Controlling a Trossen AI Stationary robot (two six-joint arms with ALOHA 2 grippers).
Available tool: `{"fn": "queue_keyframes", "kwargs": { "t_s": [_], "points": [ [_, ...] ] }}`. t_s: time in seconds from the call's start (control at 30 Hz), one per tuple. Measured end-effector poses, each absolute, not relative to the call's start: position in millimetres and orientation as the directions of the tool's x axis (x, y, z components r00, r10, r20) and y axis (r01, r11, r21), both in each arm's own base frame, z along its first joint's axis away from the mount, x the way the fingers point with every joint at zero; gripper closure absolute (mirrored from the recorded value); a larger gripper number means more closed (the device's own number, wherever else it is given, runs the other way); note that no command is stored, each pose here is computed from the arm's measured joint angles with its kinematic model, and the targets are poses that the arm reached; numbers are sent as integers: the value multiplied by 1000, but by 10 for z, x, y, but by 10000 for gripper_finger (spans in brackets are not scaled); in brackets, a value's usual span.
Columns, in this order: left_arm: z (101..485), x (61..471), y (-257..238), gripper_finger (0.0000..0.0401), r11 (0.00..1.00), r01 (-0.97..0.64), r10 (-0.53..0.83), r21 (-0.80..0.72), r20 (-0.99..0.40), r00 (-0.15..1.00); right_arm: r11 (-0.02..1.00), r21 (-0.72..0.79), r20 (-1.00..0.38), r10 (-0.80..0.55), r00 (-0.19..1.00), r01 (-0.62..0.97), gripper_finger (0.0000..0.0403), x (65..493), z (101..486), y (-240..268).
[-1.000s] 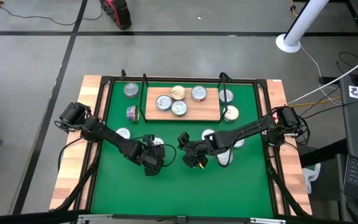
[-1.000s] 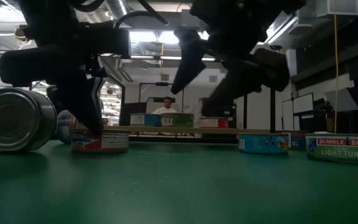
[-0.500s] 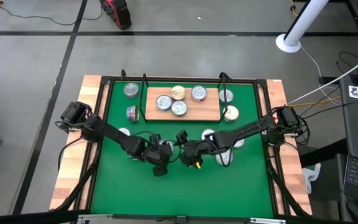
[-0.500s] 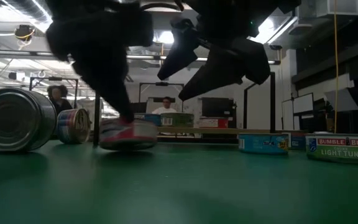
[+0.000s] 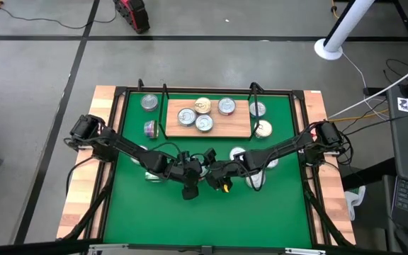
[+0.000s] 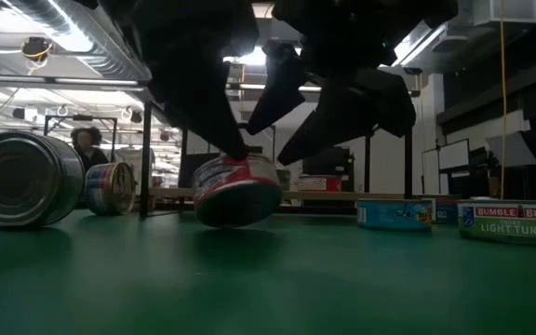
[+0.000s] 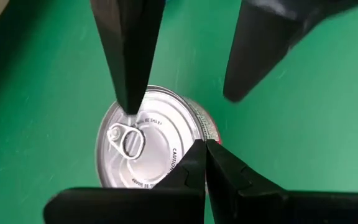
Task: Stack canned seafood by type on shelf
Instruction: Stack the red tuna can on top of the red tuna can on the shelf
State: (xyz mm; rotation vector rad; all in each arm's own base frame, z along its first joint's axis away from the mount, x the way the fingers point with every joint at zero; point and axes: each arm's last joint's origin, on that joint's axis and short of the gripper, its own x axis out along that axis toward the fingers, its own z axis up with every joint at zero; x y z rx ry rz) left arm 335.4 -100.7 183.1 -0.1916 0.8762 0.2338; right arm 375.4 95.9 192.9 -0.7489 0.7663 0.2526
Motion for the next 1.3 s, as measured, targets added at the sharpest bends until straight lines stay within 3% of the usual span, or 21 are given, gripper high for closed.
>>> {"fn": "queue_keyframes", "kwargs": {
  "t_s": [0.43, 0.83, 1.3],
  "points": [
    [1855, 3397, -976, 401, 947, -298, 104, -123, -757, 644, 713, -500, -748, -70, 660, -492, 81, 3731, 1840, 953],
    [1863, 3406, -978, 401, 939, -311, 102, -144, -750, 654, 720, -539, -750, -175, 638, -436, 87, 3772, 1671, 938],
    [1869, 3404, -975, 401, 937, -319, 111, -141, -747, 655, 721, -530, -760, -170, 627, -447, 239, 3762, 1653, 940]
  ]
}}
